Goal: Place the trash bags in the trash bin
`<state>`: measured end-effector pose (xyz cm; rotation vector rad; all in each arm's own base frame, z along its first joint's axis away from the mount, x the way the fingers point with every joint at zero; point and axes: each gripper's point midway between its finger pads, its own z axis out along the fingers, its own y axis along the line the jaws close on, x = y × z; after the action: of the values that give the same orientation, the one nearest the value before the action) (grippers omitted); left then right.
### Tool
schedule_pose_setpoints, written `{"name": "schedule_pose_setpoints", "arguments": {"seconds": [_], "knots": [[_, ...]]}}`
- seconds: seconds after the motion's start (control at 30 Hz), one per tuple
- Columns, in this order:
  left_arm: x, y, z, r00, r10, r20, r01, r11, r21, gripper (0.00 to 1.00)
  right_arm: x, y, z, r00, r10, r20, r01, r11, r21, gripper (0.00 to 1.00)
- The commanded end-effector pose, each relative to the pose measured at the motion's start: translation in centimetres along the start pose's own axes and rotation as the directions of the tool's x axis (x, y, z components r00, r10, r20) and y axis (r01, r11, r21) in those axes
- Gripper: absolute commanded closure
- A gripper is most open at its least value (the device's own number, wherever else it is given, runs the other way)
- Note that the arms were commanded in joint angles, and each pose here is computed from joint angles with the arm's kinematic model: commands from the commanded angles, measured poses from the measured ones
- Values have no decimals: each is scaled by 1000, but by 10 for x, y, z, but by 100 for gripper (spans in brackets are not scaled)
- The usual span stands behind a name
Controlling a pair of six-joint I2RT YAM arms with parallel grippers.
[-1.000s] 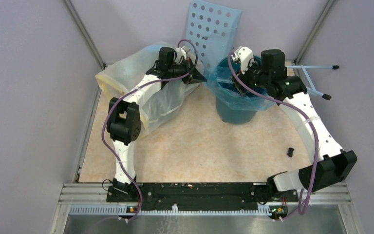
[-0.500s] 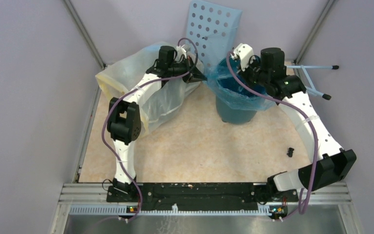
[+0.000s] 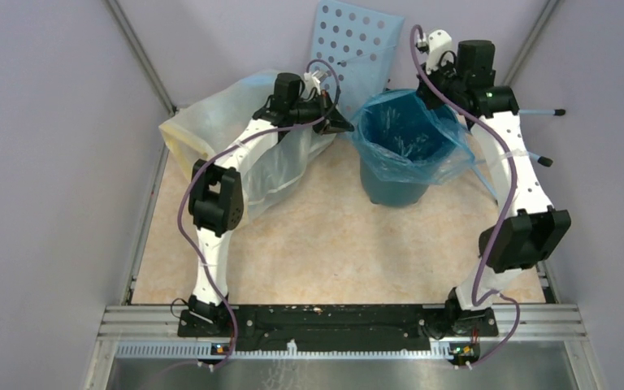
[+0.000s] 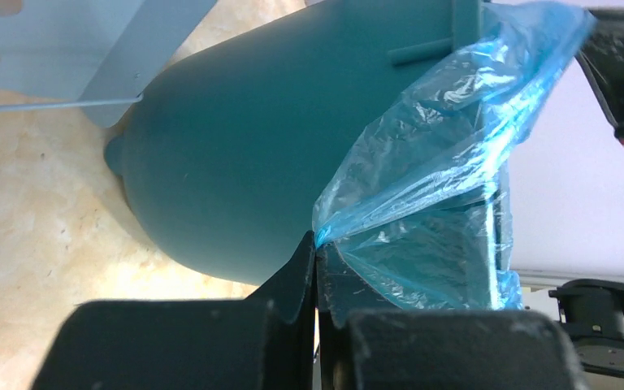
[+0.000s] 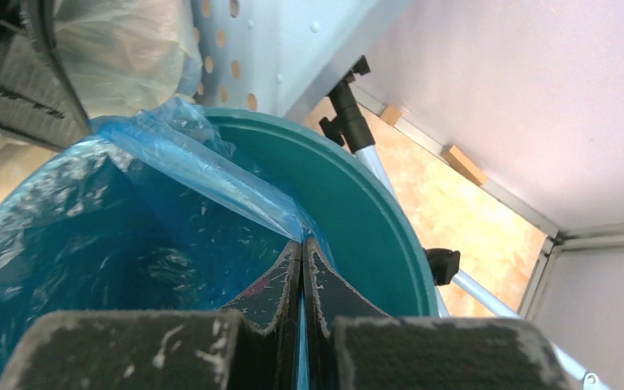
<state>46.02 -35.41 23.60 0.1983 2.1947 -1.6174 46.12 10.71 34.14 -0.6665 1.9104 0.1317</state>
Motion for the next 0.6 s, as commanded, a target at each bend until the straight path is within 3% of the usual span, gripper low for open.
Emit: {"name": "schedule_pose_setpoints", "arguments": {"seconds": [0.0,0.57], "knots": [[-7,-24,3,996,92,12,-92,994,57,99,-21,-12,2,993,109,51,-107,993,-42,100],[-10,-28,21,998,63,13,-64,991,114,100,4,-66,45,943,333,-30,-333,943,2,100]]}}
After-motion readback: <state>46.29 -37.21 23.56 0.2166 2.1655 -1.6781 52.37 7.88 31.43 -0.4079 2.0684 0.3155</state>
